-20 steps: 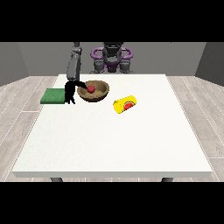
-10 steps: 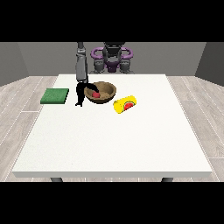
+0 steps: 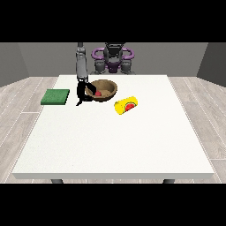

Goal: Pick the cup and pour the ball into the bowl, then pick the bowl and place it on the pad

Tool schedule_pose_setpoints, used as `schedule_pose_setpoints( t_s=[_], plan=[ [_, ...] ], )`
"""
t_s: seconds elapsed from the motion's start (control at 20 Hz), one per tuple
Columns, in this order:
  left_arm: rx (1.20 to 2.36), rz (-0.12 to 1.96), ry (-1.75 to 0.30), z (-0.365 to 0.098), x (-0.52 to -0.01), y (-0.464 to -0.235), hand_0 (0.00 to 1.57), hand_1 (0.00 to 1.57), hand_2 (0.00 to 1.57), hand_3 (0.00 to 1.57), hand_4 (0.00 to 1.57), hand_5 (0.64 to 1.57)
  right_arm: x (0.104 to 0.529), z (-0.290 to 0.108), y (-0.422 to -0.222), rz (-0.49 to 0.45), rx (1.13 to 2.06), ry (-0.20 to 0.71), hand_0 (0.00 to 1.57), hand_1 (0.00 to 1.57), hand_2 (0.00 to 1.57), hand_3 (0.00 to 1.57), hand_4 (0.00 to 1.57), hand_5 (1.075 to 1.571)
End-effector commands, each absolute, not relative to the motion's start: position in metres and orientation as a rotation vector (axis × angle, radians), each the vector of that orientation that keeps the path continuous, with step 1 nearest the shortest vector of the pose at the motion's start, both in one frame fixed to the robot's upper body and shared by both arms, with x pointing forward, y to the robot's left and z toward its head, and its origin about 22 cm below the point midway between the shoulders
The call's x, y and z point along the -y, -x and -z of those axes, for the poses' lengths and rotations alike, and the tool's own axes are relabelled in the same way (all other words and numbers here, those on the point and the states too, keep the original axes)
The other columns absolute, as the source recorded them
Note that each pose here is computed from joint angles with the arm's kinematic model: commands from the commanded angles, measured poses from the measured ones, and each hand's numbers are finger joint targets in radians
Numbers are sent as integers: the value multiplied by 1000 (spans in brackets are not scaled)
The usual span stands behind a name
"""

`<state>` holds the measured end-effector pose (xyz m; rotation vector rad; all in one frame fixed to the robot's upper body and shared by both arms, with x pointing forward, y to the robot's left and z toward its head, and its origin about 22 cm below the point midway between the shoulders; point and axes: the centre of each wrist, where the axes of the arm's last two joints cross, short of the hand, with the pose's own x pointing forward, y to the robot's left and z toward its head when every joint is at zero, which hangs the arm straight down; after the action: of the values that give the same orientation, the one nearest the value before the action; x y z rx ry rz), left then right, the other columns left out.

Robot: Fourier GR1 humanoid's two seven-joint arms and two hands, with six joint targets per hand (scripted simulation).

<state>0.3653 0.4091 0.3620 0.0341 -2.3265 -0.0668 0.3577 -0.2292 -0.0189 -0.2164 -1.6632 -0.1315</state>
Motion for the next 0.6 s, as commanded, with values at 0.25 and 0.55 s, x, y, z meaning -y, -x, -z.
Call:
schedule_pose_setpoints(
  t_s=[0.25, 0.55],
  plan=[
    [2133, -45, -99, -290, -468, -366, 0, 0, 0, 0, 0, 1545, 226, -40, -379, -83, 1371, 372, 1571, 1571, 1571, 1571, 1260, 1456],
    [2162, -79, -192, -291, -509, -337, 0, 0, 0, 0, 0, 1541, 232, -70, -389, -76, 1364, 311, 1571, 1571, 1571, 1571, 1259, 1486]
  ],
)
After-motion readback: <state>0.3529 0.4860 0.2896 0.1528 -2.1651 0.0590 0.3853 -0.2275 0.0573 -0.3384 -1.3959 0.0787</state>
